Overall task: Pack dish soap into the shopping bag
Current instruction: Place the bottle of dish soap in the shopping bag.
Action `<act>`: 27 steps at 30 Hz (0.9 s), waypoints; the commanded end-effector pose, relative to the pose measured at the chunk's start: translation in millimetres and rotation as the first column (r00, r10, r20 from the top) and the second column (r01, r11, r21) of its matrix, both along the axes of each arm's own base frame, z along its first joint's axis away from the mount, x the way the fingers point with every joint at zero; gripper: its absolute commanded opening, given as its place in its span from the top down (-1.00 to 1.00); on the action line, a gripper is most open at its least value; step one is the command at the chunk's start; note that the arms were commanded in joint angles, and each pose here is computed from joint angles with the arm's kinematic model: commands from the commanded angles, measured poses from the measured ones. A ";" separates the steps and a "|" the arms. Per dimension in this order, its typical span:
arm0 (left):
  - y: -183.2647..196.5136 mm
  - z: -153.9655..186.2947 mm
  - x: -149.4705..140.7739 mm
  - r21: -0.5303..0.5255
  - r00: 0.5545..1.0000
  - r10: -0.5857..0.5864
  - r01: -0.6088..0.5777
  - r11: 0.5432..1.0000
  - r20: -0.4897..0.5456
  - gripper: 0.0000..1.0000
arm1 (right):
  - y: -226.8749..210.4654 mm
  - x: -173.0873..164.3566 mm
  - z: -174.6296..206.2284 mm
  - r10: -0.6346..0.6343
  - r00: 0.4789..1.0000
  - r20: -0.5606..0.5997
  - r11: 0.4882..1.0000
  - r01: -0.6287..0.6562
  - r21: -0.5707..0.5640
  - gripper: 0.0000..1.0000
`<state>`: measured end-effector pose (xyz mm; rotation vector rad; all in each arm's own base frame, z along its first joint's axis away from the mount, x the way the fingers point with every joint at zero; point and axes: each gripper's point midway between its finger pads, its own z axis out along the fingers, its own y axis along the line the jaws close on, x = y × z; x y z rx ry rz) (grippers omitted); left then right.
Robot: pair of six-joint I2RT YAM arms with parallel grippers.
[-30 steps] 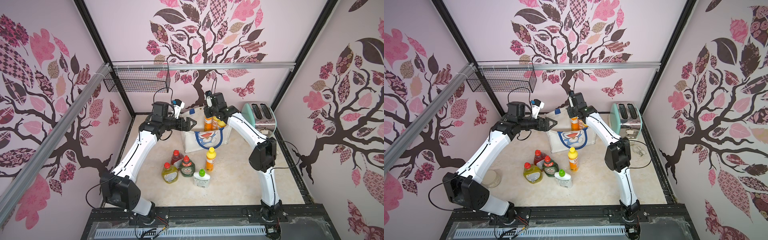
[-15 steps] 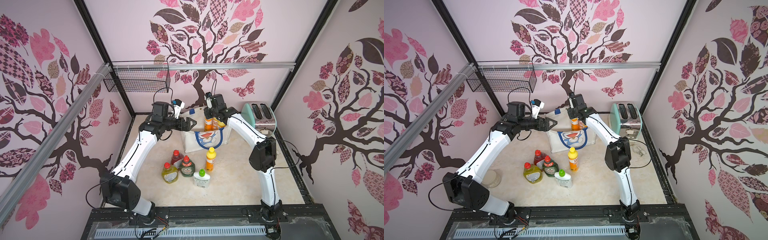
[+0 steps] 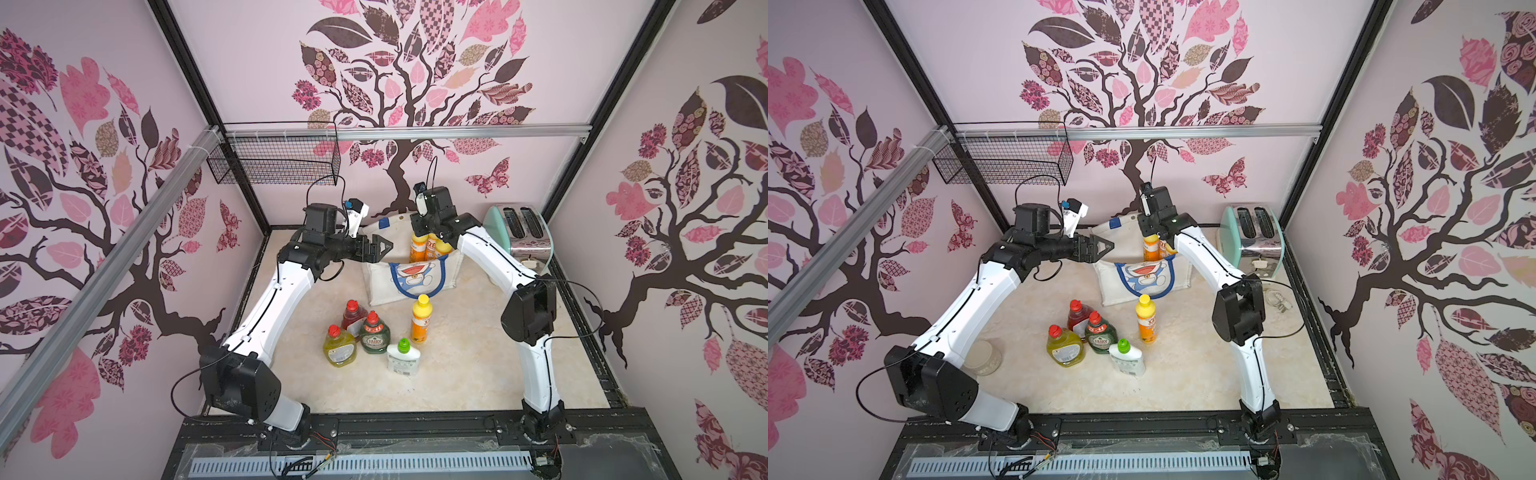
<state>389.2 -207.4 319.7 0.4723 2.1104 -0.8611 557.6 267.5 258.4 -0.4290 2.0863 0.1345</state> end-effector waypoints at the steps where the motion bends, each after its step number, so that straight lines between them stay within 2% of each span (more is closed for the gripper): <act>1: -0.4 14.8 -7.1 -0.016 0.999 -0.015 0.016 1.000 0.043 -0.96 | -5.9 -5.8 33.8 -0.003 0.999 0.052 0.999 0.001 0.036 0.01; 9: 0.1 14.7 -7.6 -0.015 0.999 -0.013 0.014 1.000 0.038 -0.96 | -7.0 -14.2 60.0 0.011 0.997 0.082 0.998 -0.016 0.062 -0.19; 13: -2.8 16.7 -5.3 -0.036 0.999 -0.017 0.019 0.999 0.034 -0.96 | -2.0 -29.7 75.0 0.058 0.996 0.072 0.993 -0.065 0.100 -0.25; 16: -6.3 20.3 -2.8 -0.055 1.000 -0.025 0.026 0.998 0.018 -0.96 | -1.5 -44.4 87.6 0.082 0.995 0.060 0.987 -0.089 0.135 -0.37; 21: -6.9 26.4 -0.1 -0.065 1.000 -0.019 0.020 0.998 0.019 -0.96 | 0.3 -84.4 99.6 0.118 0.993 0.028 0.983 -0.121 0.136 -0.56; 27: -4.6 34.3 3.0 -0.084 1.000 0.016 -0.015 0.996 0.019 -0.96 | 18.5 -158.1 109.8 0.234 0.972 0.009 0.969 -0.234 0.080 -0.85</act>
